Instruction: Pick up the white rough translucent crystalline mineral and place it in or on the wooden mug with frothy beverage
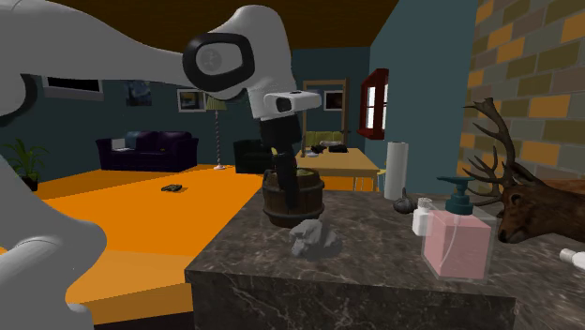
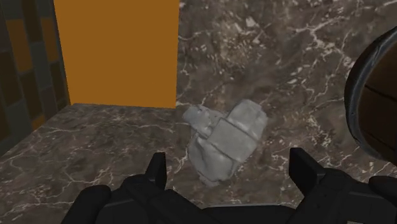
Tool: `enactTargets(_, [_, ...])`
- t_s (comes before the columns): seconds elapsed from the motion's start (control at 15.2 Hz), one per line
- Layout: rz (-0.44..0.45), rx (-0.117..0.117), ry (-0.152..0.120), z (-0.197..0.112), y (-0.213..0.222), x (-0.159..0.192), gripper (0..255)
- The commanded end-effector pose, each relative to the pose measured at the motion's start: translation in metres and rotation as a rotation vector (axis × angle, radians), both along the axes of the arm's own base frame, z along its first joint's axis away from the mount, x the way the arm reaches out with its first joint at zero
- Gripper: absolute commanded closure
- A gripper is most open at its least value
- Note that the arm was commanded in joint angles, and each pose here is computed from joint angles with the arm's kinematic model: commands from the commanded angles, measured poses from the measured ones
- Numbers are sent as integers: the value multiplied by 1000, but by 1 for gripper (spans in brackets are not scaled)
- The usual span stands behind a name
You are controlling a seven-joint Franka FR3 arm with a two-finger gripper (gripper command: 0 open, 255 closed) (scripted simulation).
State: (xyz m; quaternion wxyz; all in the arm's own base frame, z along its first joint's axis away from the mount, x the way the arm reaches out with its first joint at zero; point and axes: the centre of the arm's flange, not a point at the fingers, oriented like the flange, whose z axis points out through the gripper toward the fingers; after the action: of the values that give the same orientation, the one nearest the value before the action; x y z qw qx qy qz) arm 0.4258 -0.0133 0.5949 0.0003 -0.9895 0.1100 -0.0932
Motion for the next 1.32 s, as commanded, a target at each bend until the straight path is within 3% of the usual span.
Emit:
enactTargets(0.0, [-66, 40, 9, -13, -11, 25, 0])
enactTargets(0.13, [-124, 76, 17, -27, -21, 45, 0])
enactTargets(0.66, [-124, 76, 17, -66, -20, 52, 0])
enactTargets(1.12, [-124, 76, 17, -66, -20, 52, 0])
enactTargets(1.19, [-124, 76, 17, -66, -20, 52, 255])
enactTargets(1.25, [-124, 76, 17, -66, -20, 52, 255])
